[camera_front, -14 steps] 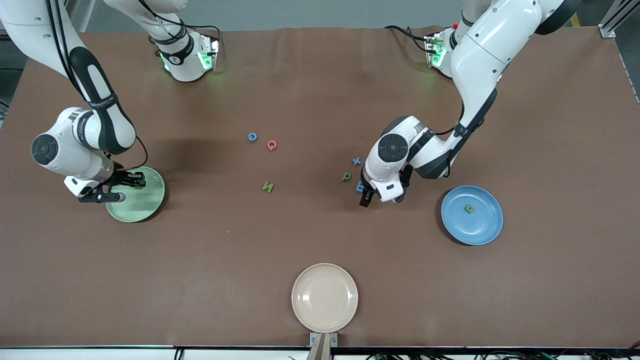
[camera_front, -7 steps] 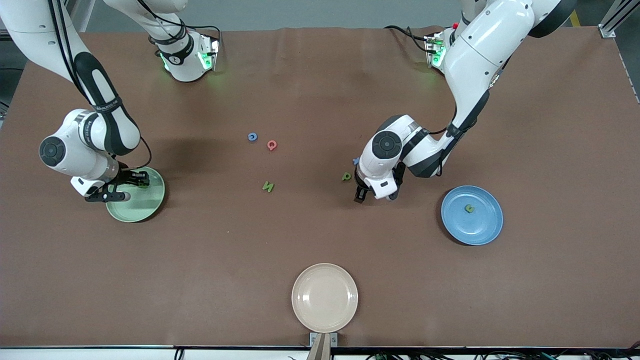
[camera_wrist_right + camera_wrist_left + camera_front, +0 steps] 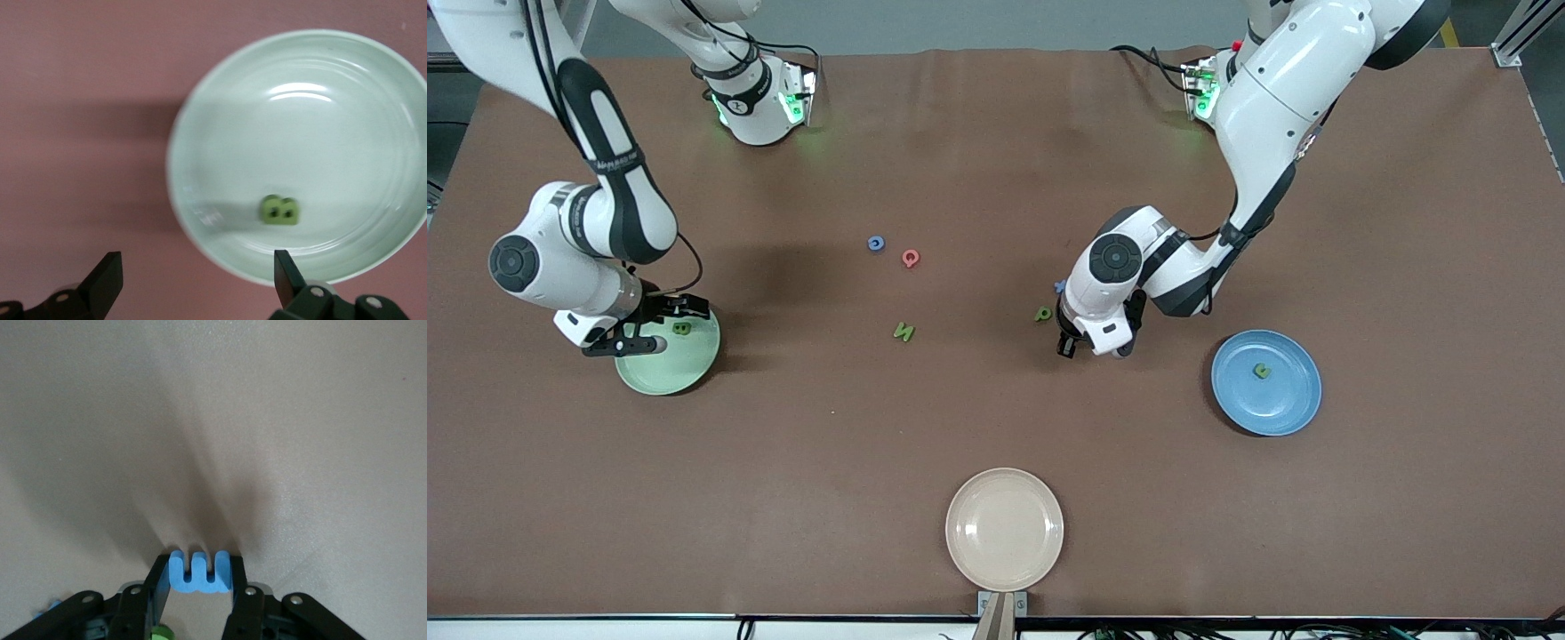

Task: Sort upper and lower case letters into plates
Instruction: 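Drop the m on the blue plate while the right gripper grasps N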

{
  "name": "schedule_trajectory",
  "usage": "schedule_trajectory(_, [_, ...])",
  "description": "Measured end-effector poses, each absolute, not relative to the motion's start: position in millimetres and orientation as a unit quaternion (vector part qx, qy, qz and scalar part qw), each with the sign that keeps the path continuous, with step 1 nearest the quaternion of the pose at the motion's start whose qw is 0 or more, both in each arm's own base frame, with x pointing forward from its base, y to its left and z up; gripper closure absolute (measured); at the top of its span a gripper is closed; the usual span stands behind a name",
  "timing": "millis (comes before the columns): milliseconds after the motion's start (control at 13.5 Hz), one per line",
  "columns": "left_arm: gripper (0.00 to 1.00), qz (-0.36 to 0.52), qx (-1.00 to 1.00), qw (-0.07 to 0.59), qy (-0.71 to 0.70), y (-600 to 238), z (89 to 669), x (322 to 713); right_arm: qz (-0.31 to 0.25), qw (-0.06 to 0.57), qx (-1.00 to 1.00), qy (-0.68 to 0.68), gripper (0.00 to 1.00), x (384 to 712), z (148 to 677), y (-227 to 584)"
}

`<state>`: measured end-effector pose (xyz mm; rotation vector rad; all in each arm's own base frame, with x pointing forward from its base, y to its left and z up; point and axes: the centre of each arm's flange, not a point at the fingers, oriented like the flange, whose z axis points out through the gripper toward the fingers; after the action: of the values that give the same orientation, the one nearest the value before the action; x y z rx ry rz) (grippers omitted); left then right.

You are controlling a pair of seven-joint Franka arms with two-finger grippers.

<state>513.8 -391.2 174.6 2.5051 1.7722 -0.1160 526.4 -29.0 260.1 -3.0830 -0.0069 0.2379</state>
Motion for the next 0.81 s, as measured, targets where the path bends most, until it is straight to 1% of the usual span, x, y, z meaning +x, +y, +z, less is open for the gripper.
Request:
schedule_trajectory(222, [0.59,-0.035,0.813,0.037,0.581,-386.4,175.6,519.2,0.081,0.011,-0.995,0.062,0.00,530.3,288.3,61.5])
schedule_trajectory(370, [0.59,-0.009,0.814,0.040,0.580,-369.3,183.3,537.6,0.075,0.000,-0.992,0.099,0.00,528.7,289.5,130.8])
schedule_trajectory(592, [0.59,0.039,0.827,0.031,0.560,-329.0,217.7,572.2,0.073,0.005,-0.987,0.146,0.00,531.4,275.5,230.1])
schedule_trajectory(814, [0.59,0.064,0.854,0.000,0.517,-263.8,259.4,604.3,0.054,0.006,-0.982,0.179,0.00,534.2,236.4,293.3])
